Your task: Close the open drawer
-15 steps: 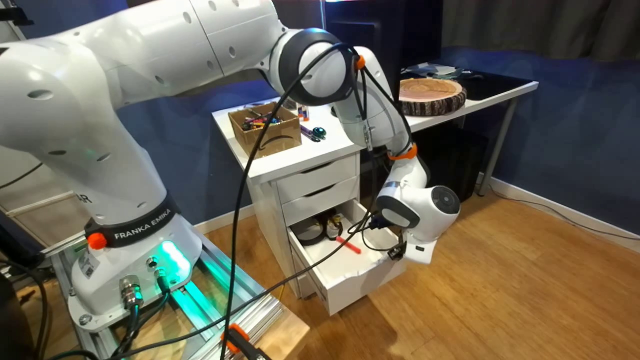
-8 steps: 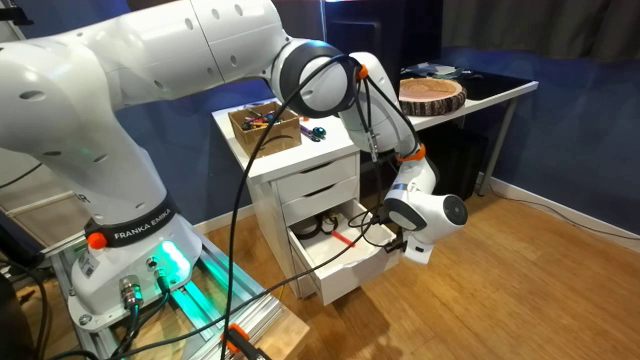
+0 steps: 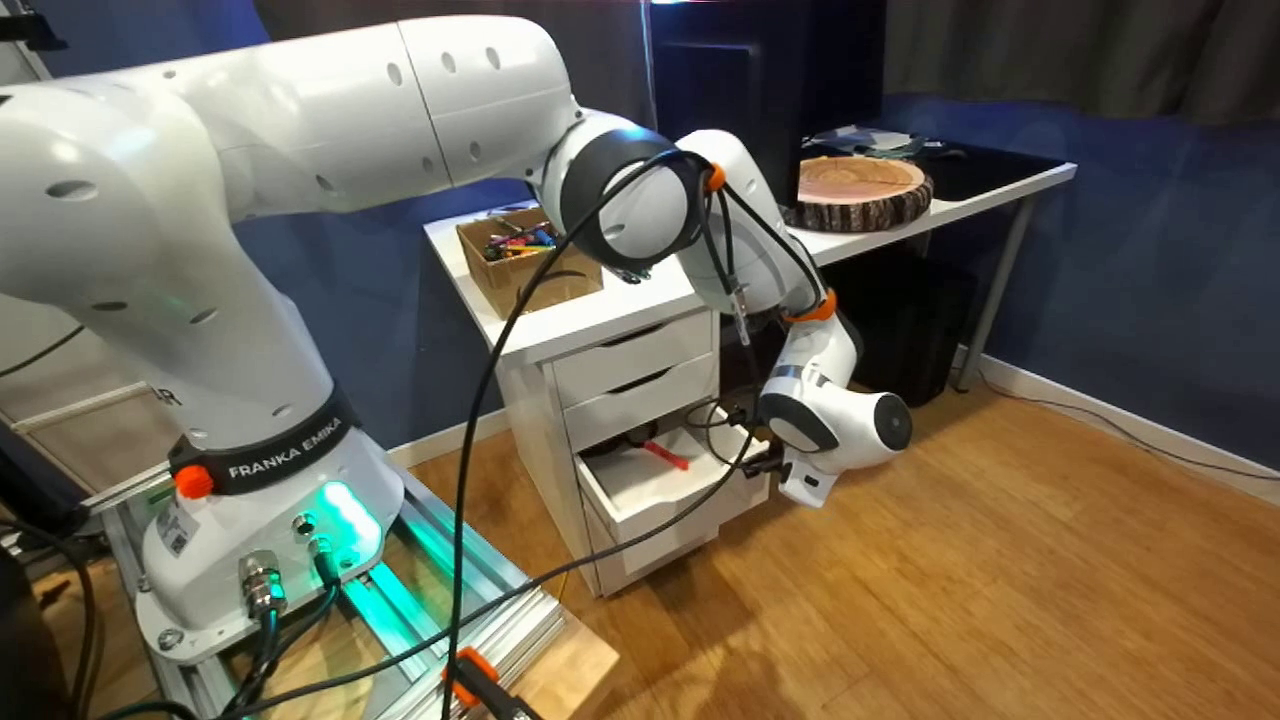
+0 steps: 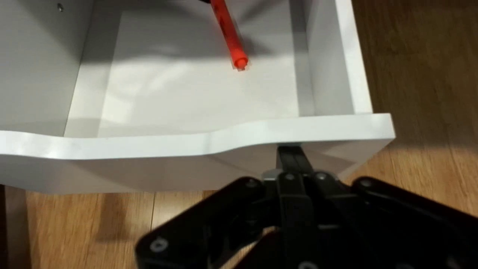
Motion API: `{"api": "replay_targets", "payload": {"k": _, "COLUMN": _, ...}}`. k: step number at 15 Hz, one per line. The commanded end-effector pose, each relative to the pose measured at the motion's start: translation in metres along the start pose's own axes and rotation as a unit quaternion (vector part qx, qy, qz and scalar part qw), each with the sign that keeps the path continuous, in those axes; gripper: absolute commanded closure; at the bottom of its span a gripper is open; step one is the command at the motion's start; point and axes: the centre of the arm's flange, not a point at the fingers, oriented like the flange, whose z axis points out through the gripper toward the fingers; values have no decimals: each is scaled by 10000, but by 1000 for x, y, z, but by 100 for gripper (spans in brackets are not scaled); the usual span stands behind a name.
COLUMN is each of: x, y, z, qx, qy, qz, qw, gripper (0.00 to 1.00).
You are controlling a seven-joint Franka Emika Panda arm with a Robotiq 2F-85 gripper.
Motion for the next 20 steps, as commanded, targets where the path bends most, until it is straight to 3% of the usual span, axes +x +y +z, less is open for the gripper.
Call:
{"api": "replay_targets", "payload": {"k": 1, "x": 2, "y": -39, "z": 44, "qx": -57, "qy": -452, "qz": 190, "qw": 9988, "gripper": 100}}
{"api": "replay_targets", "payload": {"k": 7, "x": -19, "y": -49, "z": 70, "qx": -7, "qy": -672, "qz": 294, "qw": 9973, "gripper": 100}}
{"api": "replay_targets", "payload": {"k": 8, "x": -41, "y": -4, "z": 30, "qx": -69, "qy": -448, "qz": 163, "qw": 9988, "gripper": 100}}
{"api": "replay_targets", "payload": {"k": 15, "x": -40, "y": -4, "z": 29, "qx": -80, "qy": -403, "qz": 154, "qw": 9990, "gripper": 100}}
{"api": "replay_targets", "payload": {"k": 18, "x": -27, "y": -7, "z": 41, "qx": -53, "qy": 191, "qz": 231, "qw": 9995, "gripper": 100}}
{"api": "replay_targets", "payload": {"k": 20, "x": -26, "y": -8, "z": 52, "qx": -75, "qy": 271, "qz": 218, "qw": 9994, "gripper": 100}}
